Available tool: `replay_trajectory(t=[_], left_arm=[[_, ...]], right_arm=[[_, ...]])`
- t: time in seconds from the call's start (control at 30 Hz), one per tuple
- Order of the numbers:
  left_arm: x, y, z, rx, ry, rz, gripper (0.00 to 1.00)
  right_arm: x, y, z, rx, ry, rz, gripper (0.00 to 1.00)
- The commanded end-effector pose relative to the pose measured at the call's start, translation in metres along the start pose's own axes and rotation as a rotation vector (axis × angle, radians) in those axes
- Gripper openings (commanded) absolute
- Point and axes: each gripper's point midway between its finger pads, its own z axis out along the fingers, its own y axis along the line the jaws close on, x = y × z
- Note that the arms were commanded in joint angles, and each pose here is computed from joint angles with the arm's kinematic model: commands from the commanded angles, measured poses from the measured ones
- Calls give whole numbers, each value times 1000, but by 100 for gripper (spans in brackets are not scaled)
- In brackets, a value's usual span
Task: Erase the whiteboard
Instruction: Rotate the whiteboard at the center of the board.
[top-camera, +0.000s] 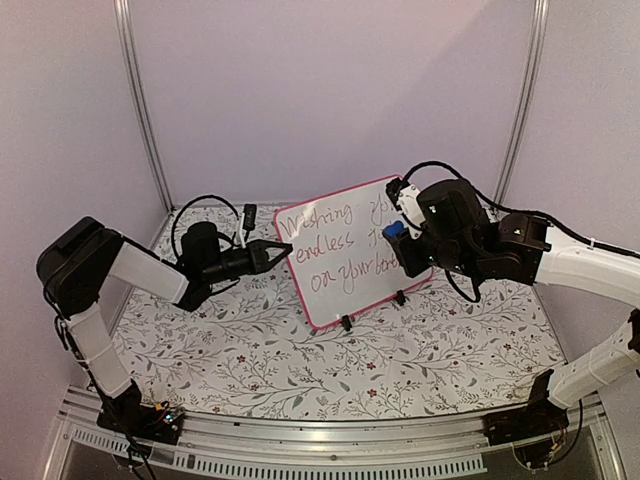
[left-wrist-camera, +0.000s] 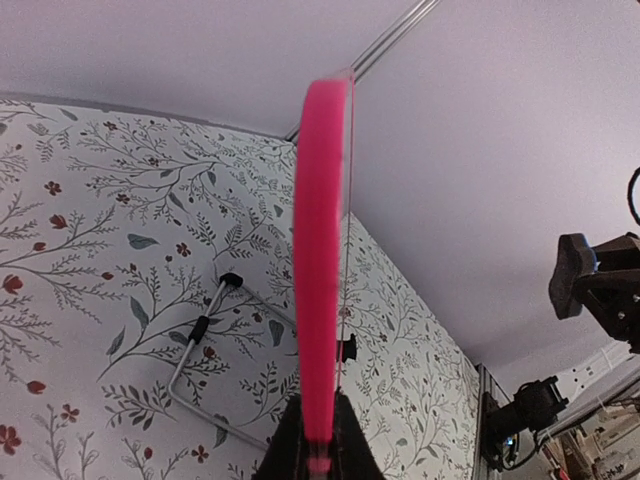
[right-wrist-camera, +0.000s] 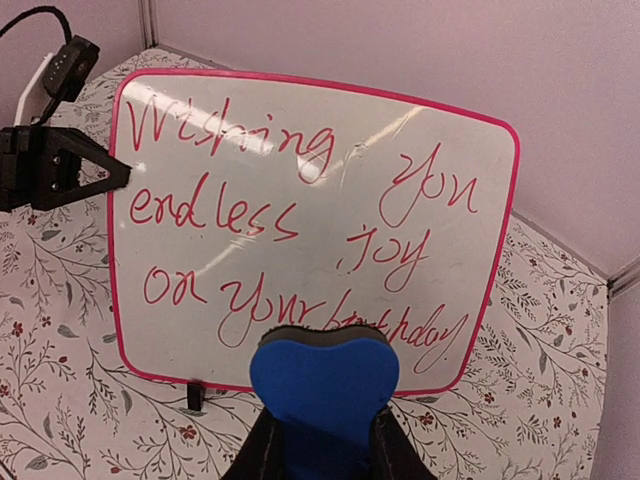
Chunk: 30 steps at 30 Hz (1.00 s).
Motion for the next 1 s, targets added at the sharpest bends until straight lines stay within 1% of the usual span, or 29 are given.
replay_trajectory(t=[0.0,0.33,0.63,0.8,0.97], left_arm=[[17,-26,-6,10,17,-9,0],[17,-53,-20,-46,-13,2,0],[41,-60,-28,-82,-1,11,0],[38,-67,-36,-79,-34,11,0],[35,-72,-39,-81,-41,28,0]], right_arm=[[-10,-2,-5,-14,-31,22,12],[-12,3,-1,-28,-29,22,12],[-12,5,1,-32,-25,22,12],[-11,7,3,-37,-21,20,12],[-11,8,4,-41,-18,17,12]])
